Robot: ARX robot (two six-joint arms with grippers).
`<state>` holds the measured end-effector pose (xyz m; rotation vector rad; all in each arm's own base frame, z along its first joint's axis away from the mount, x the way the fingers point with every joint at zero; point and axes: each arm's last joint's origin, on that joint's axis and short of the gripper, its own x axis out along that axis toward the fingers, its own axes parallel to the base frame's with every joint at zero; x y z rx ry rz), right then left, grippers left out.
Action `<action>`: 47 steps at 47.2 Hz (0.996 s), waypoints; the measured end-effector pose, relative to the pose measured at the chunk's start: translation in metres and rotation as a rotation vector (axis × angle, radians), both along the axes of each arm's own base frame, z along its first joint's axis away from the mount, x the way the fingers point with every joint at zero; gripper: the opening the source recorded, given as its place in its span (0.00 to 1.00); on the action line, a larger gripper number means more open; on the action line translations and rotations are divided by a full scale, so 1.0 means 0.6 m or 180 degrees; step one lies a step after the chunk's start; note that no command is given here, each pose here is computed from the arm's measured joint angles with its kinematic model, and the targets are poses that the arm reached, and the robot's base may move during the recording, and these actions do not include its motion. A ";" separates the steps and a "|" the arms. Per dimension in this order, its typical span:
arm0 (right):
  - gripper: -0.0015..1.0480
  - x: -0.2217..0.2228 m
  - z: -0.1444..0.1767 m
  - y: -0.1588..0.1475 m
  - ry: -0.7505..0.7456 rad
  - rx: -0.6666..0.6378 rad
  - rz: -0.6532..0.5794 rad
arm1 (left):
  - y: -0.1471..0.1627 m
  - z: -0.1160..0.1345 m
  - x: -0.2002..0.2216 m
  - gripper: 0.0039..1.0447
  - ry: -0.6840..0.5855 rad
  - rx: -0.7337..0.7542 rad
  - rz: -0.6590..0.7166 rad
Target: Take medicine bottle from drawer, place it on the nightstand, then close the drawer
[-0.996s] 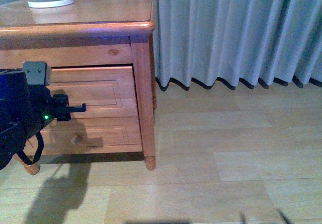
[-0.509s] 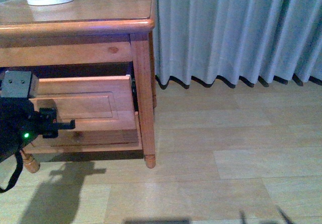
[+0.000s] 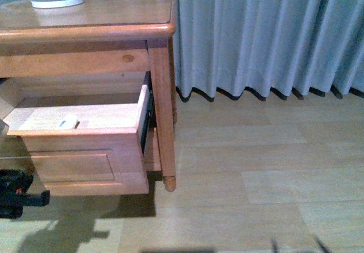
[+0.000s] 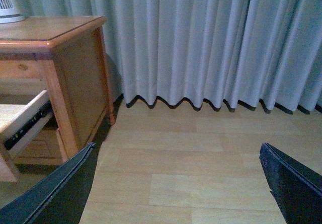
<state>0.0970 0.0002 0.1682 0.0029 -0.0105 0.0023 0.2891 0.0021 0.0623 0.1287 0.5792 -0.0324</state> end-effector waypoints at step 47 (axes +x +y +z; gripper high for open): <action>0.93 0.000 0.000 0.000 0.0000 0.0000 0.0001 | -0.013 0.247 -0.237 0.94 -0.1231 -0.0322 0.0012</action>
